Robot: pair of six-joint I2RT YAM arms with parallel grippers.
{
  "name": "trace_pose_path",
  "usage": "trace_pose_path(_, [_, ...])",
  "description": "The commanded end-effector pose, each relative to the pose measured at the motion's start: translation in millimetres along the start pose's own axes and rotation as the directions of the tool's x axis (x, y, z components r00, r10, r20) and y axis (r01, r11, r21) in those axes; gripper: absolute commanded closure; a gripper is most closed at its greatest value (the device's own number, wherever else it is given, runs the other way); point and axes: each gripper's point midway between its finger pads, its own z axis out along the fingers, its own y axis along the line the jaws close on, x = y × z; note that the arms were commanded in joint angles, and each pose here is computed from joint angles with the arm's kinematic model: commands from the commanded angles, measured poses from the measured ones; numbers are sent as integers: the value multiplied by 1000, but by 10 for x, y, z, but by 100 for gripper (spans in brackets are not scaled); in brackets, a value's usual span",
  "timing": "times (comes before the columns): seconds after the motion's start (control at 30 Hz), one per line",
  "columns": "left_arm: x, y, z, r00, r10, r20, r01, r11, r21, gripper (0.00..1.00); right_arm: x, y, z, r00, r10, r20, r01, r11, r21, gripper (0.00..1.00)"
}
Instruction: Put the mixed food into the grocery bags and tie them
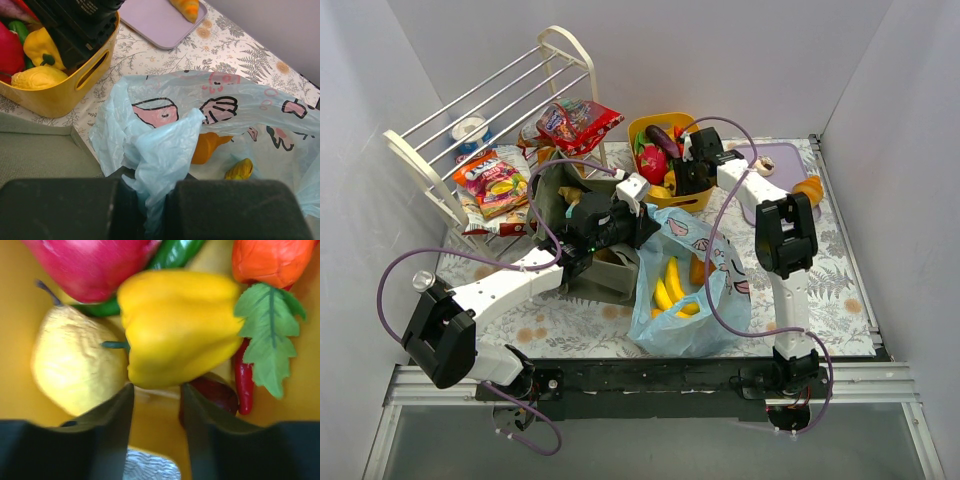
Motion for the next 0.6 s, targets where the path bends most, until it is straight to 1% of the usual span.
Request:
trace_pose_path(0.0, [-56, -17, -25, 1000, 18, 11, -18, 1000, -5, 100, -44, -28, 64, 1000, -6, 20, 5, 1000, 27, 58])
trace_pose_path(0.03, [-51, -14, -29, 1000, 20, 9, -20, 1000, -7, 100, -67, -68, 26, 1000, -9, 30, 8, 999, 48, 64])
trace_pose_path(0.07, [-61, -13, -32, 1000, 22, 11, -21, 1000, -8, 100, -106, -87, -27, 999, -10, 43, 7, 998, 61, 67])
trace_pose_path(0.13, [-61, -10, -32, 1000, 22, 11, -21, 1000, -10, 100, -230, -119, -218, 996, -21, 87, 14, 996, 86, 78])
trace_pose_path(0.2, [-67, -20, -32, 1000, 22, 12, -22, 1000, -5, 100, -365, -172, -428, 991, -22, 136, 9, 996, 94, 79])
trace_pose_path(0.23, [-66, -25, -32, 1000, 22, 11, -22, 1000, -2, 100, -413, -256, -497, 988, -22, 152, 2, 992, 129, 80])
trace_pose_path(0.33, [-76, -46, -35, 1000, 20, 13, -20, 1000, 6, 100, -529, -426, -690, 983, -4, 186, -24, 989, 148, 82])
trace_pose_path(0.5, [-88, -53, -44, 1000, 20, 18, -20, 1000, 5, 100, -495, -709, -782, 983, 20, 181, -53, 982, 181, 84])
trace_pose_path(0.57, [-96, -52, -51, 1000, 23, 19, -23, 1000, 4, 100, -433, -743, -757, 985, 21, 171, -52, 983, 178, 84])
